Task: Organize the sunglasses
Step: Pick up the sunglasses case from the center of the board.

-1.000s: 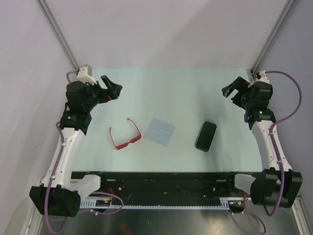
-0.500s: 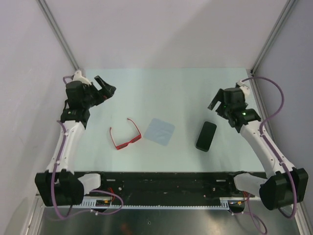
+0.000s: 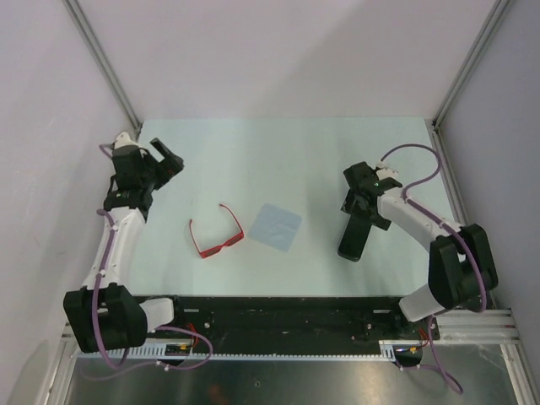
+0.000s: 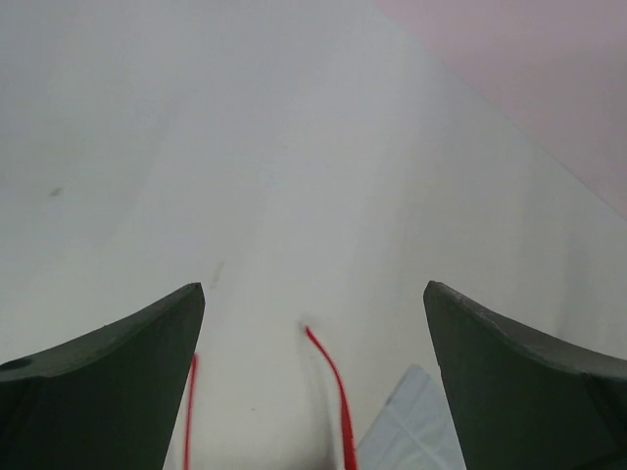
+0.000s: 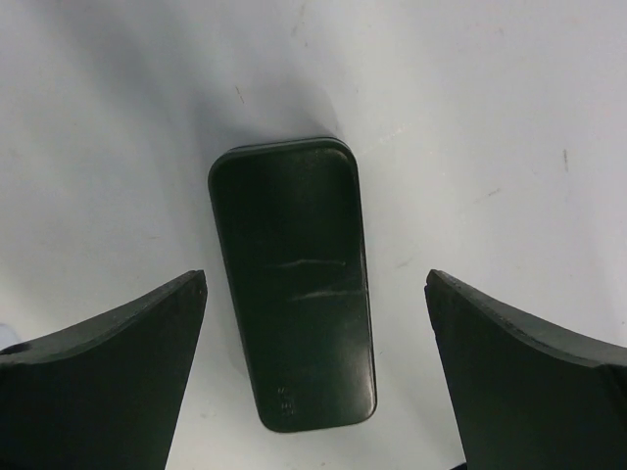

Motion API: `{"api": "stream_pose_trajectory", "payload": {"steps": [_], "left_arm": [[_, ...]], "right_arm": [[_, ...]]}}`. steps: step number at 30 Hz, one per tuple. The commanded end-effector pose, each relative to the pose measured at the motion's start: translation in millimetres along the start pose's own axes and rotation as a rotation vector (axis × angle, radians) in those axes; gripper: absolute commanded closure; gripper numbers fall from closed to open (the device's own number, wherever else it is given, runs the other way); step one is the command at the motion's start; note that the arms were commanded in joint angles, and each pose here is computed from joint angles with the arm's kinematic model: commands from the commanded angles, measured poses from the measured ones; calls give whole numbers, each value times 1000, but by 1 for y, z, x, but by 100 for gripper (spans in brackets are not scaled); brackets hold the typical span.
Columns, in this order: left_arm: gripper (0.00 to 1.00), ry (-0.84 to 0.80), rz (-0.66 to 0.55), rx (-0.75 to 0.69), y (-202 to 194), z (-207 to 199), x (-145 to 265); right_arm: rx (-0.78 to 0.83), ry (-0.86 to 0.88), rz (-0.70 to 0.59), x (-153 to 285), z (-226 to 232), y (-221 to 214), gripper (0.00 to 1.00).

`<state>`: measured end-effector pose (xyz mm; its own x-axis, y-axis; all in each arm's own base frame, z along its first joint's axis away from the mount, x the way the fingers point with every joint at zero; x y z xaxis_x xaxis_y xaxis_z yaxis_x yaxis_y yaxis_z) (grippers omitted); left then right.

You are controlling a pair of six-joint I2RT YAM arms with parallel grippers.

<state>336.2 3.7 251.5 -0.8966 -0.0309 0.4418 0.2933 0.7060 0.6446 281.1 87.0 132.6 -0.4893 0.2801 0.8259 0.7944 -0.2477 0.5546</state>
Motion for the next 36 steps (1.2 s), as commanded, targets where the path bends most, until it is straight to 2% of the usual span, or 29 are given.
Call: {"api": "stream_pose_trajectory", "payload": {"steps": [1,2,11,21,30,36], "left_arm": [[0,164,-74,105,18,44,3],[0,131,-35,123,13,42,3],[0,108,0,122,10,41,0],[0,47,53,133,5,31,0],[0,-46,105,153,5,13,6],[0,-84,130,153,0,7,12]], "right_arm": [[11,8,4,-13,15,4,0],[22,29,11,-17,19,3,0],[70,-32,100,-43,18,-15,0],[141,-34,143,-67,24,-26,0],[135,1,128,-67,22,-27,14],[101,52,135,-74,14,-33,9]]}}
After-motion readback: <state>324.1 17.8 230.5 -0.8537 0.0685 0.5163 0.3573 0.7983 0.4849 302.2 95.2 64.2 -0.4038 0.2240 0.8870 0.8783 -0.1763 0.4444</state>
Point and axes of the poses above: each gripper's point midway between its finger pads, its own x axis back along the fingers, its own z axis along the line the jaws close on, y = z × x, the point moved 5 cm from there along x, back along the fingers, and after that the axes turned 11 degrees about x, right-handed, at the moved point
